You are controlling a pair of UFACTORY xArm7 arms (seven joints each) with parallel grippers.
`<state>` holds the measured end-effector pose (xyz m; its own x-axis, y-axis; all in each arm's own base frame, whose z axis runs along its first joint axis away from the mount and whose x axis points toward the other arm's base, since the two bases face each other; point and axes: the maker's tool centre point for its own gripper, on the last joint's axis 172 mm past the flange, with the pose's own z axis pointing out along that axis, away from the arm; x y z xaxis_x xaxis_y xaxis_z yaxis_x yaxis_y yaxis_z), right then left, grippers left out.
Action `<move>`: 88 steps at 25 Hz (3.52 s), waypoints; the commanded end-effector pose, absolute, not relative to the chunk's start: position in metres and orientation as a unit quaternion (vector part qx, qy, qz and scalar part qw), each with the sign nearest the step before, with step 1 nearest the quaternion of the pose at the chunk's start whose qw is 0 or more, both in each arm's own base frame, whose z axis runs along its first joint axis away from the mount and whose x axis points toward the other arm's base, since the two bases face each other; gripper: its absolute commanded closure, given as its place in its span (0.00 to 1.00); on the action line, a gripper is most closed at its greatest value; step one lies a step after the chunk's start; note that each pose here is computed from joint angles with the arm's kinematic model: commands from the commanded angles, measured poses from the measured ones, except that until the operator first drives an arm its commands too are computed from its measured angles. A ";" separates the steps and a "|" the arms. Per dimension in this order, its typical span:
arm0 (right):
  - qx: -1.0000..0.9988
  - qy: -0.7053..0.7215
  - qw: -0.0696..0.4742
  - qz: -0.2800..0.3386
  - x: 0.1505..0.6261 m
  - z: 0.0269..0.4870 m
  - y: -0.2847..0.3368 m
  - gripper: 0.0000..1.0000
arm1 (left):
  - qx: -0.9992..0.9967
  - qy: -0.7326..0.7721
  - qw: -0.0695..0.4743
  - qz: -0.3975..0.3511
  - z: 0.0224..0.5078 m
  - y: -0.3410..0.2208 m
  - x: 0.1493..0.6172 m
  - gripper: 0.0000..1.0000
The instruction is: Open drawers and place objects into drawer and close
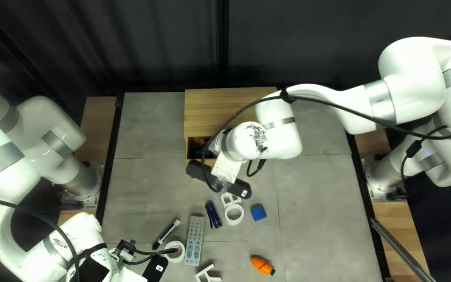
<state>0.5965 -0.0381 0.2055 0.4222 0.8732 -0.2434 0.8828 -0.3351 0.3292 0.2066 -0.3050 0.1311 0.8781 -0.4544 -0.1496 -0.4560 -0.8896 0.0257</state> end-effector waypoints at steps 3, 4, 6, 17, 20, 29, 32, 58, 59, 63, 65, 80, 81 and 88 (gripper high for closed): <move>0.821 0.532 0.207 -0.008 0.598 0.206 -0.039 0.00 | -0.969 0.235 0.005 0.076 0.131 -0.305 0.207 0.00; 0.822 0.531 0.207 -0.008 0.597 0.207 -0.038 0.00 | -0.969 0.235 0.005 0.076 0.131 -0.305 0.207 0.00; 0.822 0.530 0.207 -0.008 0.596 0.208 -0.033 0.00 | -0.969 0.235 0.005 0.076 0.131 -0.305 0.207 0.00; 0.798 0.572 0.191 -0.022 0.547 0.183 0.079 0.00 | -0.969 0.235 0.005 0.076 0.131 -0.305 0.207 0.00; 0.764 0.617 0.180 -0.052 0.519 0.164 0.123 0.00 | -0.969 0.235 0.005 0.076 0.131 -0.305 0.207 0.00; 0.620 0.753 0.158 -0.155 0.468 0.126 0.170 0.00 | -0.969 0.235 0.005 0.076 0.131 -0.305 0.207 0.00; 0.599 0.769 0.152 -0.161 0.466 0.115 0.161 0.00 | -0.969 0.235 0.005 0.076 0.131 -0.305 0.207 0.00; 0.565 0.804 0.118 -0.144 0.457 0.038 0.135 0.00 | -0.969 0.235 0.005 0.076 0.131 -0.305 0.207 0.00; 0.566 0.803 0.117 -0.143 0.457 0.036 0.133 0.00 | -0.969 0.235 0.005 0.076 0.131 -0.305 0.207 0.00; 0.571 0.801 0.115 -0.141 0.459 0.032 0.128 0.00 | -0.969 0.235 0.005 0.076 0.131 -0.305 0.207 0.00; 0.572 0.800 0.115 -0.141 0.460 0.031 0.126 0.00 | -0.969 0.235 0.005 0.076 0.131 -0.305 0.207 0.00; 0.575 0.799 0.108 -0.139 0.462 0.025 0.126 0.15 | -0.969 0.235 0.005 0.076 0.131 -0.305 0.207 0.00; 0.576 0.798 0.108 -0.139 0.462 0.025 0.126 0.17 | -0.969 0.235 0.005 0.076 0.131 -0.305 0.207 0.00; 0.579 0.796 0.106 -0.141 0.461 0.023 0.126 0.92 | -0.969 0.235 0.005 0.076 0.131 -0.305 0.207 0.00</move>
<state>0.4614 0.1254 0.0240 -0.3087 0.8910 -0.3330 0.9511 0.2917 -0.1010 0.2066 -0.3050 0.1311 0.8781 -0.4544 -0.1496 -0.4560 -0.8896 0.0257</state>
